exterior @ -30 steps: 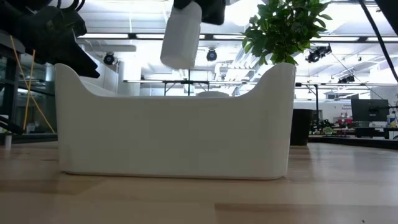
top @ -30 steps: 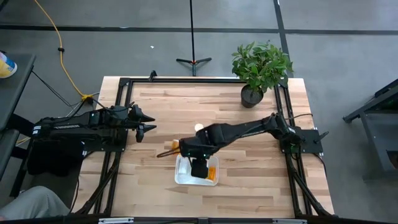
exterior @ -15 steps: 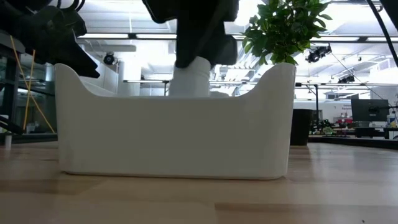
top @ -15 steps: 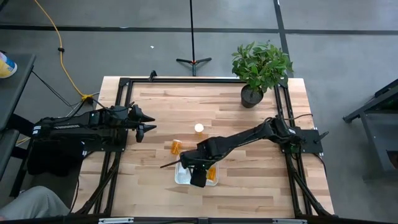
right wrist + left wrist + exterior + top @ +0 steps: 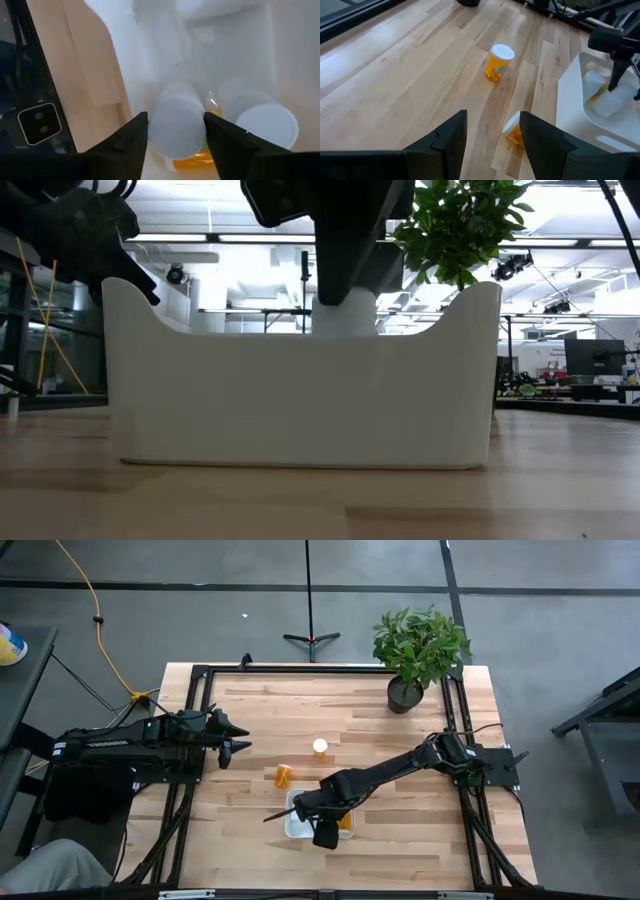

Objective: Pick and place pill bottles into a basket
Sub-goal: Put the white pill bottle into the white bin, then put the left orange pill bottle into the white bin

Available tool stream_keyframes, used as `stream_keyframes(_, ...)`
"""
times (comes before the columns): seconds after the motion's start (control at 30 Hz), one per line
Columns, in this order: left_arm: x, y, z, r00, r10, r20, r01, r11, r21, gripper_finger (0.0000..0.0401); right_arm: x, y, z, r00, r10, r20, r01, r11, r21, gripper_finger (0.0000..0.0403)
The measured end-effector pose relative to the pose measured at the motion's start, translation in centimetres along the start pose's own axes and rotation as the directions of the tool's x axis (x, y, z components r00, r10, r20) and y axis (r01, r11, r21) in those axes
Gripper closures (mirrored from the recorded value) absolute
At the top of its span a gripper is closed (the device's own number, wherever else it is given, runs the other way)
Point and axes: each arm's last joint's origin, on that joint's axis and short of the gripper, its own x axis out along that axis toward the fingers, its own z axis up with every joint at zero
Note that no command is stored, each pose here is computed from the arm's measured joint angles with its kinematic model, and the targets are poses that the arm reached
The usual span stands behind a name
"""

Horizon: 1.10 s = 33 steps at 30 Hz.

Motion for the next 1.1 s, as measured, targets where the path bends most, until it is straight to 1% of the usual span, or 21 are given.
stream_keyframes(0.17, 0.0, 0.0, 0.0, 1.000, -0.017, -0.006, 0.017, 1.000, 0.000, 0.0185, -0.6, 0.4, 0.2, 1.000, 0.020, 0.012, -0.020, 0.999, -0.028, 0.0182)
stream_keyframes(0.3, 0.0, -0.1, 0.0, 1.000, -0.017, -0.006, 0.017, 1.000, 0.000, 0.0185, -1.9, 1.0, 0.7, 0.998, 0.036, 0.048, -0.033, 0.998, -0.059, 0.0168)
stream_keyframes(0.37, 0.0, -0.1, 0.0, 1.000, -0.018, -0.006, 0.018, 1.000, 0.000, 0.0185, -2.9, 1.3, 1.0, 0.996, 0.025, 0.082, -0.019, 0.997, -0.075, 0.0164)
stream_keyframes(0.47, 0.0, -0.1, 0.0, 1.000, -0.019, -0.006, 0.019, 1.000, 0.000, 0.0185, -4.8, 1.6, 1.3, 0.992, -0.025, 0.128, 0.037, 0.995, -0.091, 0.0163)
stream_keyframes(0.57, 0.0, -0.1, 0.0, 0.999, -0.030, -0.011, 0.030, 1.000, -0.001, 0.0185, -7.1, 1.8, 1.4, 0.979, -0.094, 0.181, 0.110, 0.990, -0.083, 0.0163)
stream_keyframes(0.67, 0.1, -0.2, -0.2, 0.996, -0.072, -0.045, 0.071, 0.997, -0.011, 0.0185, -9.4, 1.9, 1.2, 0.962, -0.169, 0.216, 0.185, 0.981, -0.056, 0.0163)
stream_keyframes(0.73, 0.4, -0.3, -0.4, 0.991, -0.098, -0.087, 0.095, 0.995, -0.041, 0.0185, -10.5, 1.9, 1.1, 0.947, -0.205, 0.248, 0.219, 0.975, -0.027, 0.0163)
stream_keyframes(0.83, 0.8, -0.5, -0.5, 0.981, -0.145, -0.126, 0.126, 0.982, -0.141, 0.0185, -11.5, 1.6, 0.7, 0.933, -0.226, 0.280, 0.233, 0.973, 0.010, 0.0163)
stream_keyframes(0.9, 1.0, -0.6, -0.4, 0.972, -0.187, -0.141, 0.151, 0.960, -0.235, 0.0185, -11.7, 1.5, 0.5, 0.929, -0.249, 0.274, 0.251, 0.968, 0.028, 0.0163)
stream_keyframes(0.97, 1.3, -0.8, -0.3, 0.963, -0.223, -0.153, 0.158, 0.923, -0.351, 0.0185, -11.7, 1.3, 0.3, 0.928, -0.268, 0.258, 0.268, 0.963, 0.034, 0.0163)
stream_keyframes(1.0, 1.5, -0.9, -0.3, 0.960, -0.234, -0.156, 0.149, 0.893, -0.424, 0.0185, -11.7, 1.3, 0.3, 0.928, -0.270, 0.256, 0.270, 0.962, 0.034, 0.0163)
stream_keyframes(1.07, 1.8, -1.0, -0.2, 0.952, -0.252, -0.172, 0.112, 0.814, -0.570, 0.0185, -11.7, 1.3, 0.3, 0.928, -0.269, 0.258, 0.269, 0.963, 0.035, 0.0163)
stream_keyframes(1.1, 1.9, -1.1, -0.2, 0.947, -0.268, -0.175, 0.108, 0.781, -0.615, 0.0185, -11.7, 1.3, 0.3, 0.927, -0.270, 0.259, 0.271, 0.962, 0.035, 0.0163)
